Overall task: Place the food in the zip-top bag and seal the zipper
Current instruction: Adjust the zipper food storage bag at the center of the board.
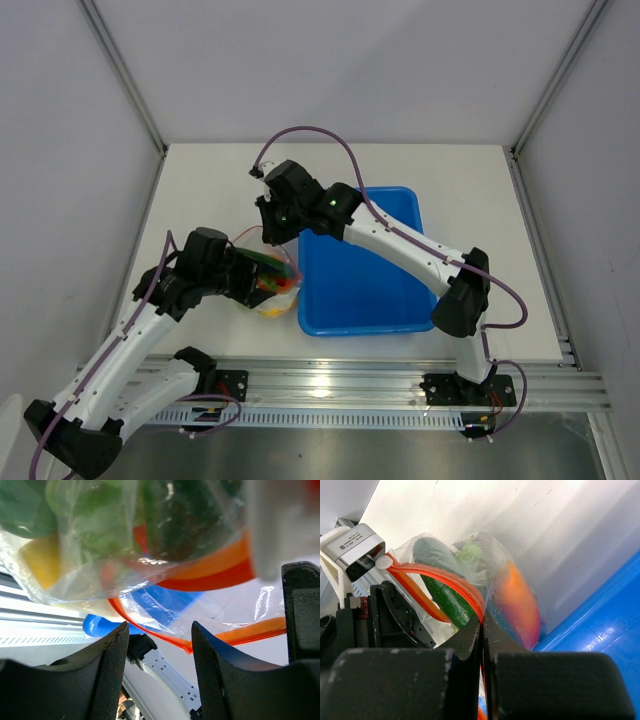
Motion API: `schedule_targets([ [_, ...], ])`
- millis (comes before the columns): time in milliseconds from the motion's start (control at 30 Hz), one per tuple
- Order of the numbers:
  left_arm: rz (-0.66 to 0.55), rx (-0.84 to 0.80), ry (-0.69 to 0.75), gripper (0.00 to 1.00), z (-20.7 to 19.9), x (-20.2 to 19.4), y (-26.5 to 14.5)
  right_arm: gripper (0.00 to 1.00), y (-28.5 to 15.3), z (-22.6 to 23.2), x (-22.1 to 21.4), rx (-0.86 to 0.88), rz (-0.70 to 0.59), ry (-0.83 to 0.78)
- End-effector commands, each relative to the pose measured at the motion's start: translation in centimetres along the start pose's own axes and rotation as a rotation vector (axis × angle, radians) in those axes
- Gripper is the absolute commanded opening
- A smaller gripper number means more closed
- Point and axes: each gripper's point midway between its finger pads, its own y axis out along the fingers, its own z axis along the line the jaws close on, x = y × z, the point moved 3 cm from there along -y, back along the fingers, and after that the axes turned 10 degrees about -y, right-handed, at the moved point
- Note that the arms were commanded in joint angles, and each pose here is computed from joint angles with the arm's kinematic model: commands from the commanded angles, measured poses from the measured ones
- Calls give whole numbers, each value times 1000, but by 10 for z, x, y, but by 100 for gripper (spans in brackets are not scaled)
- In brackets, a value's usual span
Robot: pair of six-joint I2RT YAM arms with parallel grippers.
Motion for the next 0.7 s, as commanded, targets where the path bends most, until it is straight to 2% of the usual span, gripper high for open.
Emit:
schedule_targets([
  [0,-4,-4,-25,56,-6,0,6,0,-26,10,21,23,-91,-21],
  [433,30,80,-52,55,8,-3,30,0,-26,7,20,-12,-85,-38],
  [500,37,82,-52,47,9,-3,32,0,-25,9,18,-8,-79,-41],
  [533,45,78,-47,37,10,-3,34,0,-26,9,19,-5,-80,-42],
  [633,53,74,-36,22,10,-4,35,0,-26,12,18,5,-78,-45],
  [667,53,67,-31,14,9,-4,33,0,-26,13,17,6,-76,-47],
])
